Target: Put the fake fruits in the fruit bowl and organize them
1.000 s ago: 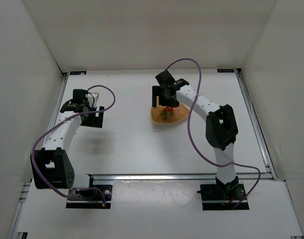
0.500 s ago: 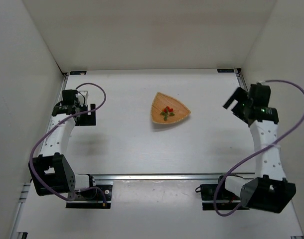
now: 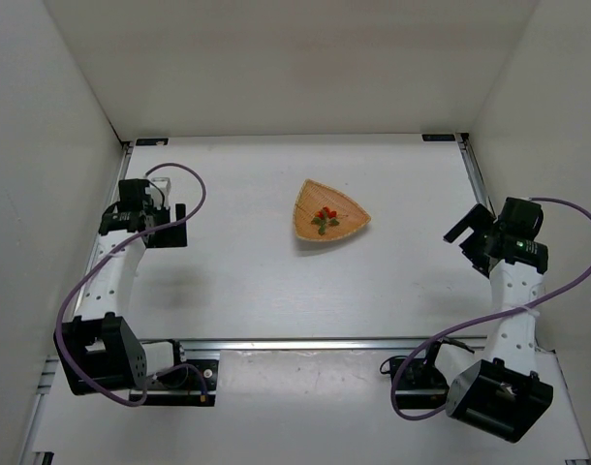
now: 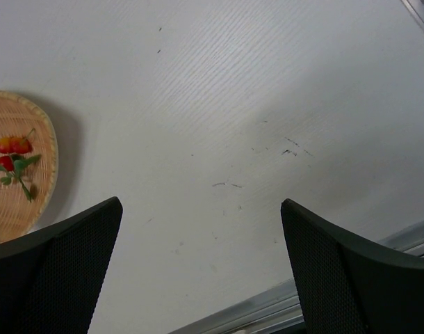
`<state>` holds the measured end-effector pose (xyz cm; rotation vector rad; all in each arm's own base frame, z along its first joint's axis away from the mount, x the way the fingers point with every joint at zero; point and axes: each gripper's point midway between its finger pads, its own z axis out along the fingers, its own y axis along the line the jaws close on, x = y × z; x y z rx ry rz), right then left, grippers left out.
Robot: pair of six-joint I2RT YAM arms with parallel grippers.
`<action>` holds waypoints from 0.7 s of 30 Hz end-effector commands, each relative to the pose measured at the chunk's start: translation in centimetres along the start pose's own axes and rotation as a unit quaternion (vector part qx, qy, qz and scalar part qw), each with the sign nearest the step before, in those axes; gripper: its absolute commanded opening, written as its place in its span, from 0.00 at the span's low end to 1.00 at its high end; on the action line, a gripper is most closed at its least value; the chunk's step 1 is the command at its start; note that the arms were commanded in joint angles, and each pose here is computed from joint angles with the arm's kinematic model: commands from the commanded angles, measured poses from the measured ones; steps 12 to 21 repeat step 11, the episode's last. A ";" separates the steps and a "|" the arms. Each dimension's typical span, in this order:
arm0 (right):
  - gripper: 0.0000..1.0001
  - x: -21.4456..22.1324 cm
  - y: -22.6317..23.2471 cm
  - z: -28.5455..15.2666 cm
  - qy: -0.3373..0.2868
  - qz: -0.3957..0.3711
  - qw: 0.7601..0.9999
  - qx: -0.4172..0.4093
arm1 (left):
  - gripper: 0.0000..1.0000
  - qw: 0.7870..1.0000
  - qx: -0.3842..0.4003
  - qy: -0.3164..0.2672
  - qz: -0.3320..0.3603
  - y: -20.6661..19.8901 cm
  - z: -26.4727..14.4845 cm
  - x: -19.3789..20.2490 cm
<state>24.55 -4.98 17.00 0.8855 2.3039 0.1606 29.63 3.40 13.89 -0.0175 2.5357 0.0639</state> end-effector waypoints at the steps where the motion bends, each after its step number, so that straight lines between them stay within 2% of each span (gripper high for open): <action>1: 0.99 -0.2 0.6 -0.3 -0.006 -0.004 1.000 -0.019 | 1.00 1.000 0.008 -0.022 0.000 -0.3 -1.0 -0.2; 21: 0.99 0.5 0.8 -0.4 -0.004 -0.010 0.999 -0.035 | 1.00 1.000 0.012 -0.022 0.000 -0.4 -1.0 -0.2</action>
